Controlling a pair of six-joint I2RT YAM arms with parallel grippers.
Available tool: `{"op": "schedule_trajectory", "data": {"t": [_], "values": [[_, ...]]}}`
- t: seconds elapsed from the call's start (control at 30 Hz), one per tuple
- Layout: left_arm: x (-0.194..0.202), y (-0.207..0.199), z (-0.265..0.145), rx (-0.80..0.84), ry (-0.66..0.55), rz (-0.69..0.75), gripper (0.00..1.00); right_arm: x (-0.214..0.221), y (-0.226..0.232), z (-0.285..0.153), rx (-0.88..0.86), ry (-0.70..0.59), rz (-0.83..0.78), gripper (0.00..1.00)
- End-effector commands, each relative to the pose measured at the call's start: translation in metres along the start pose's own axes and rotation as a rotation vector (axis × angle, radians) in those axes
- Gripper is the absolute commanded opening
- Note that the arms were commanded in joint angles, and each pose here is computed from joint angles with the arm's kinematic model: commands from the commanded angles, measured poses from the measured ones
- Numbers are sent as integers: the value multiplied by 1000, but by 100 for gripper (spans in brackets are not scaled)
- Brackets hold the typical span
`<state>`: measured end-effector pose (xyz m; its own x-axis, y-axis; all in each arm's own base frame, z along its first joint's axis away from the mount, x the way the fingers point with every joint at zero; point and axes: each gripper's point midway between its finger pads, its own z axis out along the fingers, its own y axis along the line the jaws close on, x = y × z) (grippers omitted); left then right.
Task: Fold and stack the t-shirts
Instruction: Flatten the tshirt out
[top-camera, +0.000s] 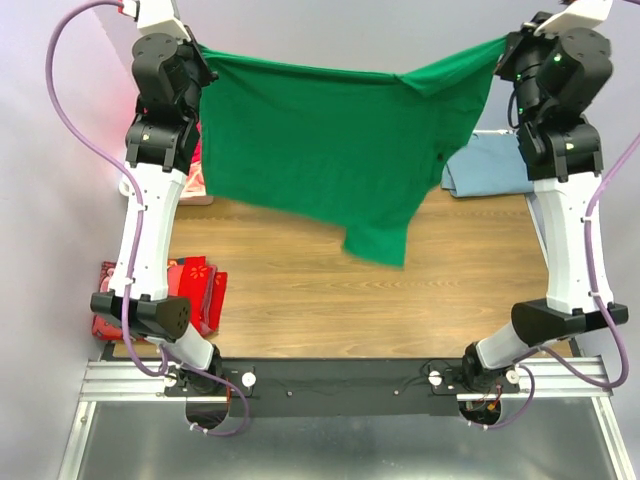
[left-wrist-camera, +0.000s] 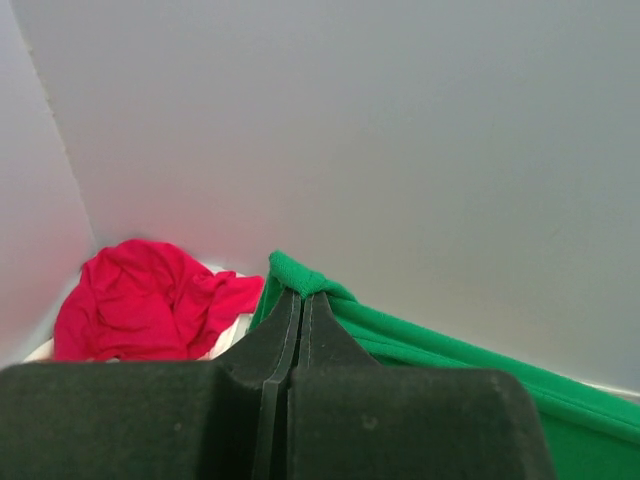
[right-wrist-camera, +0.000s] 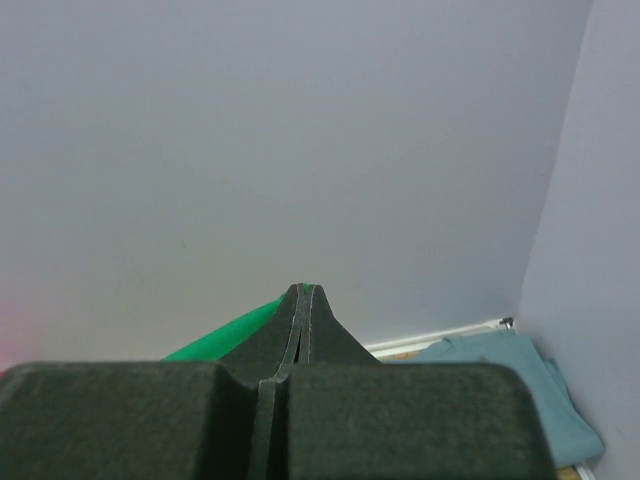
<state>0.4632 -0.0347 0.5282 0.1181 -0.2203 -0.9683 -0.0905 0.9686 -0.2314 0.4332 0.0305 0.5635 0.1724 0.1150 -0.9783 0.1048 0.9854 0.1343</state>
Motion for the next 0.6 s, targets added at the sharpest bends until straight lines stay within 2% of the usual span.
{"op": "schedule_trajectory", "data": {"t": [0.0, 0.23, 0.3, 0.37, 0.4, 0.47, 0.5, 0.57], "values": [[-58, 6, -25, -24, -136, -14, 0, -67, -16, -31, 38, -160, 28, 1], [-71, 6, -56, 12, -152, -17, 0, -92, -21, -73, 4, -211, 49, 1], [-59, 9, -59, 11, -123, -9, 0, -93, -25, -88, 0, -215, 47, 1], [-62, 11, -73, 18, -132, -20, 0, -85, -29, -95, 2, -198, 32, 1], [-49, 13, -72, 14, -104, -12, 0, -91, -32, -108, 1, -215, 31, 1], [-52, 15, -85, 25, -117, -15, 0, -86, -37, -116, 10, -208, 6, 1], [-37, 18, -84, 19, -89, -3, 0, -80, -41, -117, 24, -195, -4, 1], [-40, 21, -95, 19, -99, 1, 0, -84, -46, -129, 38, -209, -5, 1]]}}
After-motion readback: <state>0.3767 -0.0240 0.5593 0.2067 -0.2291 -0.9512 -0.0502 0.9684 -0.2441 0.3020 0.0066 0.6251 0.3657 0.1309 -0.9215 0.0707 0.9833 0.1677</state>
